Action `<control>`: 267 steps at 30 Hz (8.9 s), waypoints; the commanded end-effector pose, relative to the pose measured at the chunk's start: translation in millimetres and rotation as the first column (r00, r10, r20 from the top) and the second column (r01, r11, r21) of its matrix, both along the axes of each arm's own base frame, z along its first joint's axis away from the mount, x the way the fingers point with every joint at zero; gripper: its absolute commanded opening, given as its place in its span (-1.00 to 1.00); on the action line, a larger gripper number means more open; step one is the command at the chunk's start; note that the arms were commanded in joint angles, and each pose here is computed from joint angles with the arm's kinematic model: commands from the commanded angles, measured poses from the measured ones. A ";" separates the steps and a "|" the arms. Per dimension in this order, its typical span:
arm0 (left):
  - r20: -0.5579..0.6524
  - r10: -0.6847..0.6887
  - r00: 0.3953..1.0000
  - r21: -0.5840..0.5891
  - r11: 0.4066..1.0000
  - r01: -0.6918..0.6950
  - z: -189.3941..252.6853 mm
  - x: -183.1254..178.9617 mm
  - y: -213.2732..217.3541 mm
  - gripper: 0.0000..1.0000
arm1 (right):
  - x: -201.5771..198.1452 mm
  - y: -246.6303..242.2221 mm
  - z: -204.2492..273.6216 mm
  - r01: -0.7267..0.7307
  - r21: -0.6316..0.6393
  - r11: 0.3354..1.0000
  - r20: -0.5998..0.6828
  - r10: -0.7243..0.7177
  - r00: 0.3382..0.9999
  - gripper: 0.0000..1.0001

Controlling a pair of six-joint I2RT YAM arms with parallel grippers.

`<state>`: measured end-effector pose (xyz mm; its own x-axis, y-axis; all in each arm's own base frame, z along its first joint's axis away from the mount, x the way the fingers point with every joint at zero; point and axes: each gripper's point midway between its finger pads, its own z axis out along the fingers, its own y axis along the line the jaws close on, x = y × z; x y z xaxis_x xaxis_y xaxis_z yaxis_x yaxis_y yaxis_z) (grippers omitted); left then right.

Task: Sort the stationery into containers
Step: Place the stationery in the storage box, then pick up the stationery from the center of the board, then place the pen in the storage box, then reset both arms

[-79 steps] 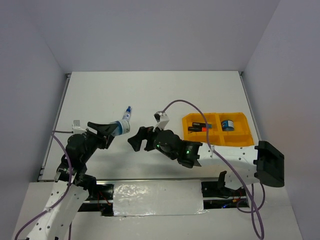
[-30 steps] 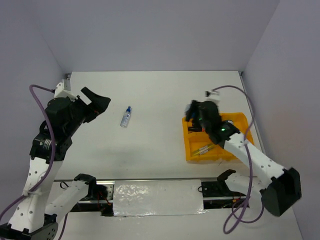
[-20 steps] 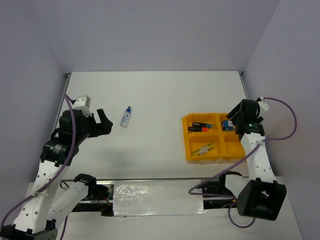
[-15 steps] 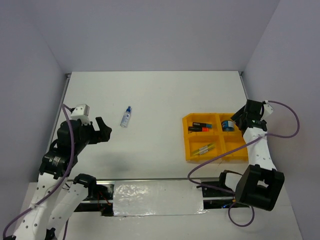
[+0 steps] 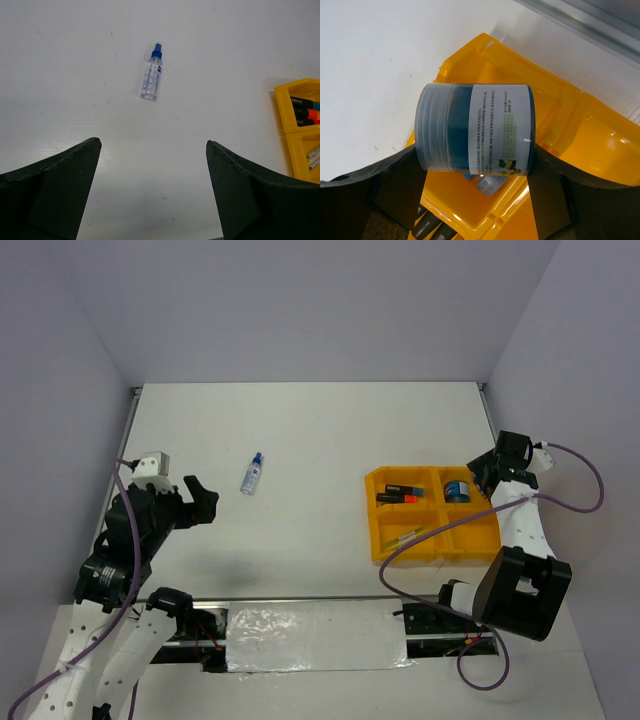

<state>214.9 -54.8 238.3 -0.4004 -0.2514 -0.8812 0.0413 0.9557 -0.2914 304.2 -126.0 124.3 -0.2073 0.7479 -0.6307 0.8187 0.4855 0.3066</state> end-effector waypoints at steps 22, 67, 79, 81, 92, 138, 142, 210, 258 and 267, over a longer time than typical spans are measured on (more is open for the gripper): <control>0.091 0.027 0.995 -0.013 1.000 -0.026 20.5 0.6 4.3 0.99 | 0.8 -5.5 21.5 0.330 0.153 0.932 0.081 -0.344 0.935 -0.85; 0.089 0.019 0.996 -0.010 1.000 -0.018 20.9 1.3 3.1 0.98 | 23.1 12.7 7.5 0.307 0.179 0.935 -0.006 -0.311 0.950 1.00; 0.065 0.053 0.997 -0.003 0.999 -0.052 16.4 4.6 7.7 0.99 | 46.4 36.1 60.1 0.104 0.220 0.970 0.138 -0.137 0.981 1.00; 0.024 0.049 0.999 0.009 0.999 -0.049 7.9 10.8 5.9 0.99 | 52.8 57.2 91.3 -0.057 0.170 0.984 0.222 0.018 0.975 0.99; -0.334 0.078 0.939 -0.098 0.988 -0.117 -88.4 86.2 -33.0 0.99 | -11.3 277.7 191.5 -0.912 -0.231 0.338 0.300 0.917 0.264 0.98; 0.386 -0.666 0.638 -0.482 0.445 0.755 21.8 10.8 -244.4 -1.00 | -85.1 355.0 182.5 -0.944 -0.115 0.308 0.794 0.600 0.099 0.99; 0.450 -0.666 0.595 -0.520 0.346 0.781 33.9 -2.8 -246.4 -1.00 | -69.4 372.3 173.2 -0.935 -0.101 0.341 0.746 0.648 0.156 0.99; -0.100 -0.140 0.985 0.168 0.973 0.155 -23.3 10.7 -48.0 0.99 | -96.0 20.5 10.0 -0.058 0.036 0.998 0.200 0.050 0.979 -0.93; -0.081 0.239 0.968 0.181 0.958 -0.221 -11.2 26.3 24.3 0.99 | -20.7 119.8 97.4 -0.613 -0.154 0.775 0.286 0.629 0.723 0.99; 0.023 0.421 0.907 0.188 0.889 -0.418 67.4 5.9 71.2 0.99 | -87.1 180.5 222.7 -0.658 -0.515 0.550 0.284 0.833 0.475 1.00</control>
